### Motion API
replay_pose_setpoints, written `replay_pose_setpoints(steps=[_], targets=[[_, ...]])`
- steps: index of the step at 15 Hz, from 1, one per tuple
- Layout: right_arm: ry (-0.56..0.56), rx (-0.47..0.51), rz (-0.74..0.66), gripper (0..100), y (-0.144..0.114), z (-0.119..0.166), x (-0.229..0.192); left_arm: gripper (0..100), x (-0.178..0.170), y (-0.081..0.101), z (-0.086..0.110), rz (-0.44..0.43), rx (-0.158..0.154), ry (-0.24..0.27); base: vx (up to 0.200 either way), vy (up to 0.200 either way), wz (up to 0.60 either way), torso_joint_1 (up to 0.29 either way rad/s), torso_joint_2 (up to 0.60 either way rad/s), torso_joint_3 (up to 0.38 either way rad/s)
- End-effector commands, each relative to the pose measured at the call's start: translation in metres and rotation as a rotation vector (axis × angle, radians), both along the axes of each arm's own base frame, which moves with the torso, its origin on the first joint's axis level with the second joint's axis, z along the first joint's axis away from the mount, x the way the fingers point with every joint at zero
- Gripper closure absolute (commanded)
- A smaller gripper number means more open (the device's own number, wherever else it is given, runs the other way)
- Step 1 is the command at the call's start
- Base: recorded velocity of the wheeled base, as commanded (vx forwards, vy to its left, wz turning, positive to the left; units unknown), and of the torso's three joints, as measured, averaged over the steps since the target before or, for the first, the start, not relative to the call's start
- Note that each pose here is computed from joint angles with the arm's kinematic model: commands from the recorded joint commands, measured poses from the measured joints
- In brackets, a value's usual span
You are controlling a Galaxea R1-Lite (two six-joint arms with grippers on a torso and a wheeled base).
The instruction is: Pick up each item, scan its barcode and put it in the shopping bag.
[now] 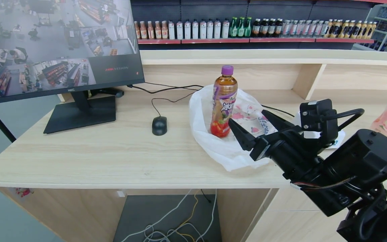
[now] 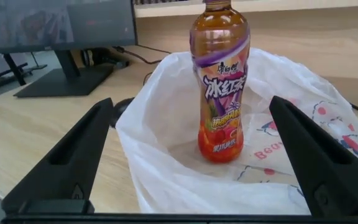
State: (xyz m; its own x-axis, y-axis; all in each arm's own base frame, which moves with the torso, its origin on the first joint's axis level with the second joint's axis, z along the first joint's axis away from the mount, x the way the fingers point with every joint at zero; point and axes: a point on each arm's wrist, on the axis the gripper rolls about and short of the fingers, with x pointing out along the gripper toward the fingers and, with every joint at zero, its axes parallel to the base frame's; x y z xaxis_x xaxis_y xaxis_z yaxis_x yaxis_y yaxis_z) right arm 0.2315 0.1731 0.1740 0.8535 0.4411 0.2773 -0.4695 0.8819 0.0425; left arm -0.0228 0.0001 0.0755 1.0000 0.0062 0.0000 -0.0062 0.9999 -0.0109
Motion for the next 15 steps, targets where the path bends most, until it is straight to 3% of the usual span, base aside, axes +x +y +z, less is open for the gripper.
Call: replay_pose_setpoints(steps=[1, 15], targets=[[0.006, -0.005, 0.010, 0, 0.003, -0.002, -0.001, 0, 0.000, 0.000, 0.000, 0.001, 0.000, 0.000, 0.000, -0.200, 0.00, 0.002, 0.01, 0.012], [-0.001, 0.001, 0.047, 0, 0.007, 0.002, -0.013, 0, 0.000, 0.000, 0.000, 0.001, 0.000, 0.000, 0.000, -0.200, 0.00, 0.004, 0.00, 0.001]])
